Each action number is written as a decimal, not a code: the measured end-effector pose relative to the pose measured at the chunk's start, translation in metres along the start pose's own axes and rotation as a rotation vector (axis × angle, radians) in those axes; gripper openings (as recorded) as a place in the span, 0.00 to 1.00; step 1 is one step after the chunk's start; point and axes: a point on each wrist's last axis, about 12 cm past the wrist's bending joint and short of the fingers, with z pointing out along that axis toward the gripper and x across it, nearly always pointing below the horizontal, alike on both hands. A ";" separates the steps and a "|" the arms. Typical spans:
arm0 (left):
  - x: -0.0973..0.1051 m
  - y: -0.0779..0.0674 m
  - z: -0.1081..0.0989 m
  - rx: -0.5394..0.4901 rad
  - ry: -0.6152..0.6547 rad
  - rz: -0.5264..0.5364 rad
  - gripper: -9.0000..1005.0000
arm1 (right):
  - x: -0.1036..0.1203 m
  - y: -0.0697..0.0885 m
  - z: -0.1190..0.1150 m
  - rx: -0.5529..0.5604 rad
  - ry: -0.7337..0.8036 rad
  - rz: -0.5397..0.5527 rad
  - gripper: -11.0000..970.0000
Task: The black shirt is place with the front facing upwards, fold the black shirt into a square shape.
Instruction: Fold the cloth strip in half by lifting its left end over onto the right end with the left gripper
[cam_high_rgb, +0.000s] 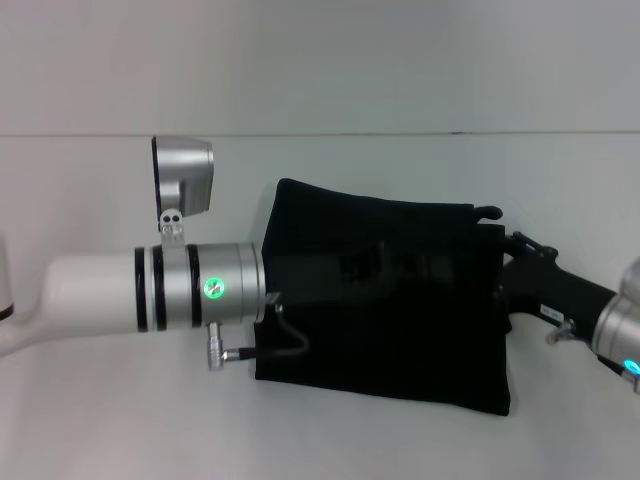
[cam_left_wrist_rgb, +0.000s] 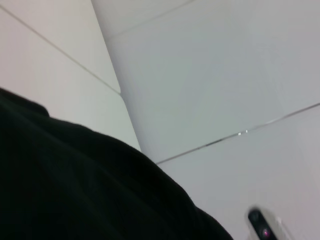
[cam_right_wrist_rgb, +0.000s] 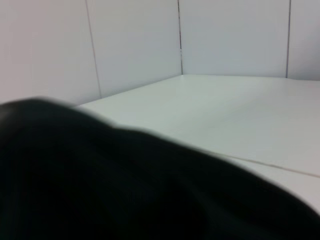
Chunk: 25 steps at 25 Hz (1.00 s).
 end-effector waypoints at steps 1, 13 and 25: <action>0.002 0.001 -0.001 0.000 0.009 0.001 0.06 | -0.002 -0.001 0.003 0.006 0.003 -0.001 0.94; 0.017 0.009 0.000 -0.045 0.079 0.002 0.06 | -0.017 -0.019 0.001 0.098 -0.072 0.021 0.94; 0.024 0.023 0.024 -0.199 0.120 0.016 0.06 | -0.015 -0.030 -0.004 0.170 -0.061 0.033 0.94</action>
